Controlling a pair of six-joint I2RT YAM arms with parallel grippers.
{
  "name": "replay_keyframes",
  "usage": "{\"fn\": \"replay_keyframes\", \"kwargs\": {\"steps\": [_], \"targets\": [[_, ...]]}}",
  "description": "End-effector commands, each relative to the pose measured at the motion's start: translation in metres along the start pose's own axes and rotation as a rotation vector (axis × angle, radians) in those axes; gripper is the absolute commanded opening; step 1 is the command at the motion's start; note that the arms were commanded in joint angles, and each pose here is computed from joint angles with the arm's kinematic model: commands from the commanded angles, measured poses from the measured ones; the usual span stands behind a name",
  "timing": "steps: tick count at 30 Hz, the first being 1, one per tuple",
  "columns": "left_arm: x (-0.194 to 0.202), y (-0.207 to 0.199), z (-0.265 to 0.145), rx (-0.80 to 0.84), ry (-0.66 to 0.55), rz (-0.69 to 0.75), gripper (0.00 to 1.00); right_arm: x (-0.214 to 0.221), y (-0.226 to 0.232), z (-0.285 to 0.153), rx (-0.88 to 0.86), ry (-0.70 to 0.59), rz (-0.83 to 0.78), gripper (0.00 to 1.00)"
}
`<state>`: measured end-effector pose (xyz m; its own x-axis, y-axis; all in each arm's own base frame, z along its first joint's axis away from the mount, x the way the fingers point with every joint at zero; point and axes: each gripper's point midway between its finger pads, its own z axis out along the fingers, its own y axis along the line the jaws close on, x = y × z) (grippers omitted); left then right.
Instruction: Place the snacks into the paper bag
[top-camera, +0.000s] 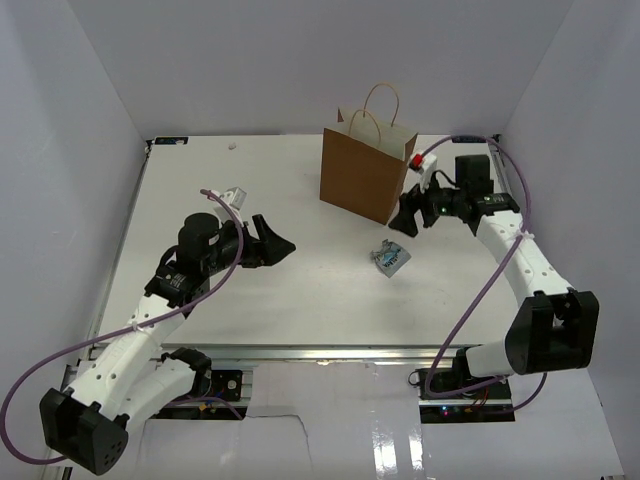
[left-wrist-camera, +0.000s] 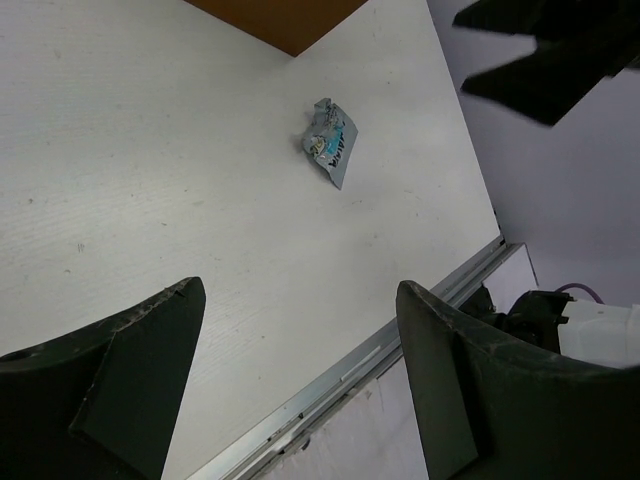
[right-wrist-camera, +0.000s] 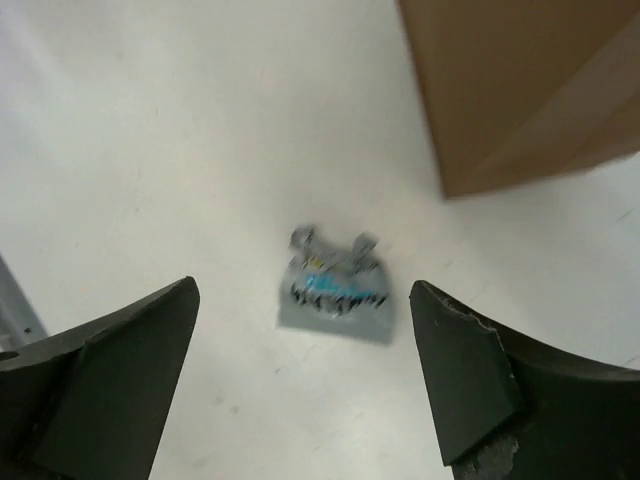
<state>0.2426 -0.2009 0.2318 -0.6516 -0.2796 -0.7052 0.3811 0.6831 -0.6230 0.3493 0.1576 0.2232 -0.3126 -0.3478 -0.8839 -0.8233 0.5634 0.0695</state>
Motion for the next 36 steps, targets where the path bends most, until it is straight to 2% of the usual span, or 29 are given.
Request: {"fn": "replay_keyframes", "kwargs": {"steps": [1,4,5,6,8,16,20,26,31,32,34,36], "targets": [[0.000,0.002,-0.001,-0.003,-0.013,-0.007,0.88,0.042,0.029,-0.004,-0.005,0.104,0.048,0.95],[0.003,0.002,0.007,0.011,0.010,-0.016,0.88,0.090,0.029,0.015,0.130,0.229,0.008,0.90],[0.004,0.001,0.009,0.020,0.021,-0.016,0.88,0.090,0.020,0.024,0.183,0.213,-0.028,0.90],[0.006,0.003,0.012,0.017,0.036,-0.022,0.88,0.112,0.007,0.027,0.271,0.279,-0.030,0.90],[0.008,0.003,0.014,0.019,0.047,-0.024,0.88,0.124,-0.008,0.041,0.356,0.308,-0.031,0.90],[0.022,0.007,-0.001,0.002,0.042,-0.071,0.88,0.127,-0.042,0.080,0.381,0.367,-0.045,0.92],[0.026,0.010,-0.012,-0.017,0.020,-0.088,0.88,0.128,-0.027,0.097,0.255,0.347,-0.033,1.00],[0.029,0.012,-0.019,-0.032,0.013,-0.095,0.88,0.141,0.002,0.105,0.109,0.357,0.056,0.65],[0.029,0.012,-0.016,-0.032,0.020,-0.090,0.88,0.155,0.015,0.096,0.081,0.370,0.053,0.44],[0.030,0.013,-0.015,-0.031,0.026,-0.093,0.88,0.158,0.019,0.092,0.078,0.370,0.051,0.35],[0.029,0.012,-0.014,-0.025,0.023,-0.088,0.88,0.158,0.020,0.089,0.080,0.364,0.036,0.25],[0.029,0.012,-0.012,-0.021,0.028,-0.085,0.88,0.163,0.022,0.086,0.079,0.373,0.031,0.20]]}}
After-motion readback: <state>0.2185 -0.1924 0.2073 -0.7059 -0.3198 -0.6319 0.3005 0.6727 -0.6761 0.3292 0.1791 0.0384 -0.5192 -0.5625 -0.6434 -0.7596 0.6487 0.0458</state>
